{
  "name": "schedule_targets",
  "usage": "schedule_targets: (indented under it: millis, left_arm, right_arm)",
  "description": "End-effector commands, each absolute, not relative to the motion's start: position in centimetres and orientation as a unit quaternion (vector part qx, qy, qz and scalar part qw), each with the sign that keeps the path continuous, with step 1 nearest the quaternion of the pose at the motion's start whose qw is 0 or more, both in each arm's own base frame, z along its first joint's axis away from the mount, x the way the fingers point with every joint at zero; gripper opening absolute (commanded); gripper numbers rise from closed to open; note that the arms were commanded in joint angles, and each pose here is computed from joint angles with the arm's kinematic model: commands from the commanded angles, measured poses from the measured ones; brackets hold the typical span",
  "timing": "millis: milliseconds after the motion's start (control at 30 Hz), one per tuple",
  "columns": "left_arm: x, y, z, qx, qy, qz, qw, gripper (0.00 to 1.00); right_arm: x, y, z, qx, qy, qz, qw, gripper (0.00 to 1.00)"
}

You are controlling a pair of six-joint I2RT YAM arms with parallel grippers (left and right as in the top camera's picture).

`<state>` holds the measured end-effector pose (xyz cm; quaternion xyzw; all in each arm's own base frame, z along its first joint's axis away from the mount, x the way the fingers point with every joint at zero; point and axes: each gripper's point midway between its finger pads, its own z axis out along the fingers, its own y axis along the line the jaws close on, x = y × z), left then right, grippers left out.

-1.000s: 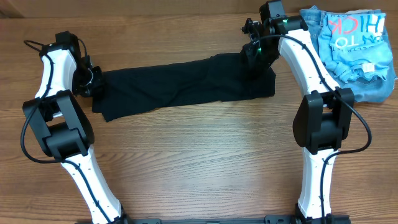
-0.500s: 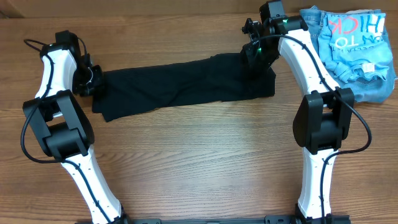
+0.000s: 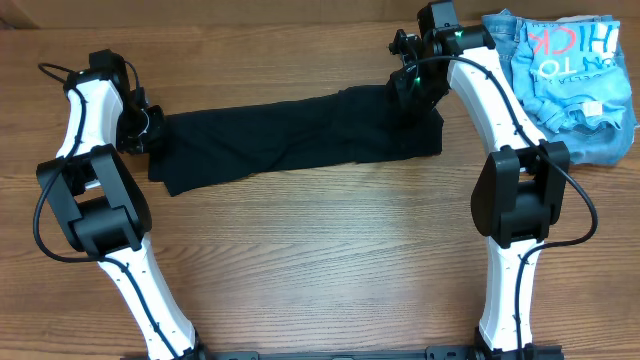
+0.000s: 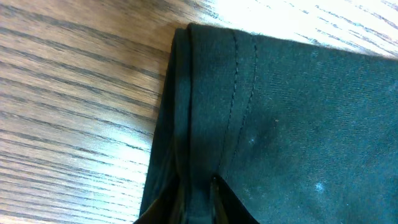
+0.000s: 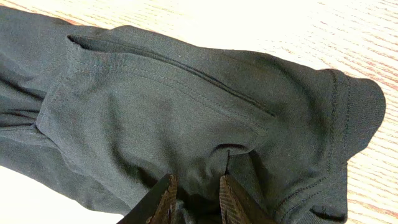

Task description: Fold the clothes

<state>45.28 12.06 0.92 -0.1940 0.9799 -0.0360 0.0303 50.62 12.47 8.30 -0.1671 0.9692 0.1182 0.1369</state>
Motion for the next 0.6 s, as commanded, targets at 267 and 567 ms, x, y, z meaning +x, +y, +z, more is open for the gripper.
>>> schedule_targets:
  millis: [267,567]
  left_arm:
    - [47.0,12.5,3.7,-0.204,0.977,-0.035,0.058,0.08]
    - [49.3,13.2,5.3,-0.215,0.97,-0.031,0.106,0.1]
  right_arm:
    - [50.7,12.2,8.6,-0.168,0.969,0.115,0.142,0.27]
    - [50.8,12.3,8.6,-0.168,0.969,0.115,0.144,0.27]
